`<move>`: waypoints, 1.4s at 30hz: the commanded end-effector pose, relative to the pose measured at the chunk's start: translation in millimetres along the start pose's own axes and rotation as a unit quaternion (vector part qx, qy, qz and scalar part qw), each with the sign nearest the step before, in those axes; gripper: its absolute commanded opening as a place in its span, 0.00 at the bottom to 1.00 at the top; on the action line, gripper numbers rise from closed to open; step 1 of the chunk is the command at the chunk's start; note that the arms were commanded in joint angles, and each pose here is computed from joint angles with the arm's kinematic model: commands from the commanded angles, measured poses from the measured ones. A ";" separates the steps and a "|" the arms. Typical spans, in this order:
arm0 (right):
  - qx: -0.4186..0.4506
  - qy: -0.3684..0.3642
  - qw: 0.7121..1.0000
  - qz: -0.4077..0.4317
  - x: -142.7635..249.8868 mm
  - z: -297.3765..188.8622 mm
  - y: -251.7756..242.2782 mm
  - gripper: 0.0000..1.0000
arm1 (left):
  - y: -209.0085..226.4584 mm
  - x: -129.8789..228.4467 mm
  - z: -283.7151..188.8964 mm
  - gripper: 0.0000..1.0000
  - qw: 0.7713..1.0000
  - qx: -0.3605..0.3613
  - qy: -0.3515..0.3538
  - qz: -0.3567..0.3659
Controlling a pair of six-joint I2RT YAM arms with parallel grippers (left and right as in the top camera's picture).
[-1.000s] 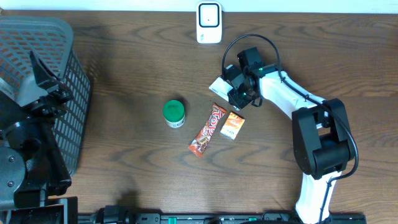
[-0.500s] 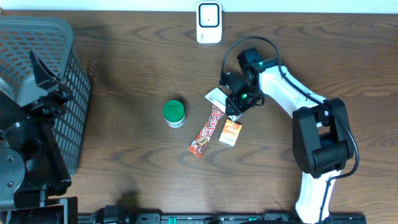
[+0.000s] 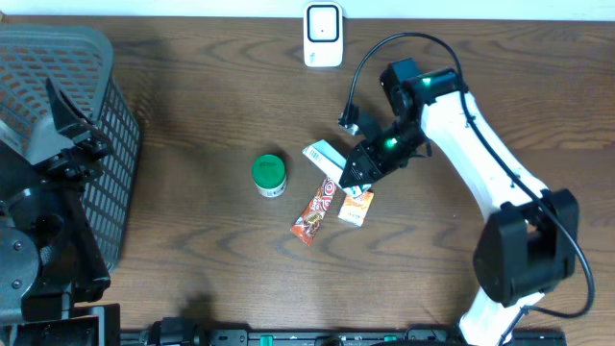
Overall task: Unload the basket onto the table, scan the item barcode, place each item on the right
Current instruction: 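Lift the Panadol box and carry it toward the scanner, then hold the Panadol box barcode over the white scanner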
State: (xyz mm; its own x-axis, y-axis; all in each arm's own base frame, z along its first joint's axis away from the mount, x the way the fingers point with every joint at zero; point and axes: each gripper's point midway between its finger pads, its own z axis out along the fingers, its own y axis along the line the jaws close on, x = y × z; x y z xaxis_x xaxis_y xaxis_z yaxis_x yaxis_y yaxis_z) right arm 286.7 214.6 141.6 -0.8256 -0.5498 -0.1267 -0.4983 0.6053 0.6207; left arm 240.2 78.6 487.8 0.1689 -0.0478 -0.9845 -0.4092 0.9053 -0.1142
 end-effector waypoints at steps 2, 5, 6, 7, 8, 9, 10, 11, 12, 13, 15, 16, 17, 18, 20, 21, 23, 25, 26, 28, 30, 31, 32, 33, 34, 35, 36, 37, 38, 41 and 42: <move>-0.062 -0.031 0.997 -0.027 0.0 -19.6 45.3 0.28 | -1.0 2.0 0.1 0.98 1.000 0.004 0.001 0.000; -0.062 -0.033 0.997 -0.032 4.2 -24.9 51.2 0.28 | -1.0 2.1 0.1 0.98 1.000 0.004 0.001 0.000; -0.062 -0.034 0.997 -0.033 4.8 -26.1 52.5 0.28 | -1.0 2.1 0.1 0.98 1.000 0.004 0.001 0.000; -0.061 -0.035 0.997 -0.035 5.1 -26.9 53.4 0.28 | -1.0 2.1 0.1 0.98 1.000 0.004 0.001 0.000; -0.059 -0.035 0.997 -0.036 5.1 -27.4 53.1 0.28 | -0.9 2.0 0.0 0.98 1.000 0.004 0.001 0.000; -0.055 -0.036 0.997 -0.038 4.5 -27.4 51.6 0.28 | -0.9 2.0 0.0 0.98 1.000 0.004 0.001 0.000; -0.040 -0.039 0.997 -0.050 2.2 -26.8 46.3 0.28 | -0.9 2.0 0.0 0.98 1.000 0.004 0.001 0.000; -0.021 -0.042 0.997 -0.065 -1.2 -26.3 39.7 0.28 | -1.0 2.0 0.0 0.98 1.000 0.004 0.001 0.000; -0.002 -0.047 0.996 -0.073 -5.3 -26.4 32.8 0.28 | -0.9 2.0 0.0 0.98 1.000 0.004 0.001 0.000; 0.017 -0.054 0.995 -0.082 -11.0 -26.8 26.4 0.28 | -0.8 1.8 -0.2 0.98 1.000 0.004 0.001 0.000; 0.041 -0.077 0.991 -0.100 -24.8 -28.9 18.7 0.26 | -0.8 1.8 -0.3 0.98 1.000 0.004 0.001 0.000; 0.050 -0.089 0.989 -0.111 -32.0 -30.3 16.1 0.25 | -0.7 1.8 -0.5 0.98 1.000 0.004 0.001 0.000; 0.064 -0.104 0.986 -0.116 -41.0 -32.3 11.5 0.25 | -0.5 2.1 -1.0 0.98 1.000 0.004 0.002 0.000; 0.080 -0.116 0.983 -0.115 -48.9 -34.4 5.9 0.24 | -0.2 2.7 -1.7 0.98 1.000 0.004 0.003 0.001; 0.125 -0.146 0.976 -0.101 -66.5 -41.7 -9.2 0.27 | 0.5 6.6 -3.0 0.98 1.000 0.003 0.011 0.004; 0.143 -0.159 0.972 -0.095 -73.3 -45.3 -15.3 0.28 | 0.9 9.5 -3.6 0.98 1.000 0.003 0.017 0.006; 0.164 -0.180 0.964 -0.101 -85.8 -51.2 -21.6 0.29 | 1.5 17.3 -3.9 0.98 0.999 0.002 0.033 0.012; 0.176 -0.199 0.957 -0.113 -97.1 -55.3 -24.5 0.31 | 2.7 28.9 -5.0 0.98 0.998 0.001 0.056 0.021; 0.185 -0.208 0.954 -0.115 -102.4 -57.9 -27.3 0.31 | 3.4 35.1 -5.8 0.98 0.997 0.000 0.069 0.025; 0.215 -0.223 0.944 -0.114 -112.1 -63.9 -37.8 0.31 | 5.5 51.2 -8.5 0.98 0.994 -0.003 0.101 0.037; 0.254 -0.236 0.931 -0.112 -121.7 -70.3 -52.1 0.31 | 8.3 69.2 -13.0 0.98 0.989 -0.005 0.138 0.051; 0.270 -0.240 0.926 -0.110 -125.2 -73.2 -58.2 0.31 | 10.0 77.9 -15.6 0.98 0.986 -0.006 0.156 0.058; 0.290 -0.243 0.919 -0.109 -129.8 -75.0 -67.3 0.29 | 12.2 89.6 -19.9 0.98 0.981 -0.008 0.181 0.067; 0.307 -0.245 0.913 -0.112 -133.2 -77.5 -73.3 0.28 | 14.5 99.4 -23.9 0.98 0.976 -0.009 0.202 0.075; 0.325 -0.246 0.906 -0.114 -136.9 -79.0 -81.9 0.27 | 17.0 110.0 -28.9 0.98 0.971 -0.011 0.225 0.084; 0.344 -0.251 0.898 -0.111 -142.2 -81.2 -91.3 0.28 | 20.2 122.0 -35.3 0.98 0.963 -0.012 0.252 0.094; 0.362 -0.256 0.890 -0.108 -148.0 -82.8 -101.0 0.29 | 23.0 131.4 -41.0 0.98 0.956 -0.014 0.274 0.102; 0.374 -0.260 0.884 -0.107 -152.2 -83.5 -107.6 0.31 | 26.6 142.5 -48.7 0.98 0.947 -0.015 0.300 0.112; 0.388 -0.261 0.877 -0.113 -157.1 -83.1 -115.5 0.33 | 29.8 151.5 -55.6 0.98 0.939 -0.017 0.322 0.121; 0.425 -0.262 0.858 -0.121 -168.8 -82.0 -136.0 0.34 | 40.4 176.4 -79.2 0.98 0.910 -0.021 0.388 0.146; 0.439 -0.264 0.850 -0.124 -173.1 -82.0 -142.6 0.34 | 43.3 182.2 -85.8 0.98 0.901 -0.022 0.405 0.152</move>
State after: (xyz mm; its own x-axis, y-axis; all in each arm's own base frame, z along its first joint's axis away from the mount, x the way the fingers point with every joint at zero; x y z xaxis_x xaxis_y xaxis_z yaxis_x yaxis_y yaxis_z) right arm 505.1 188.2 151.6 -0.5674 -0.4725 -0.6744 -0.5369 0.8332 -0.1320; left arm 187.5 72.4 302.3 -0.6154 -0.1032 -0.7815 -0.3697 0.9134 0.1705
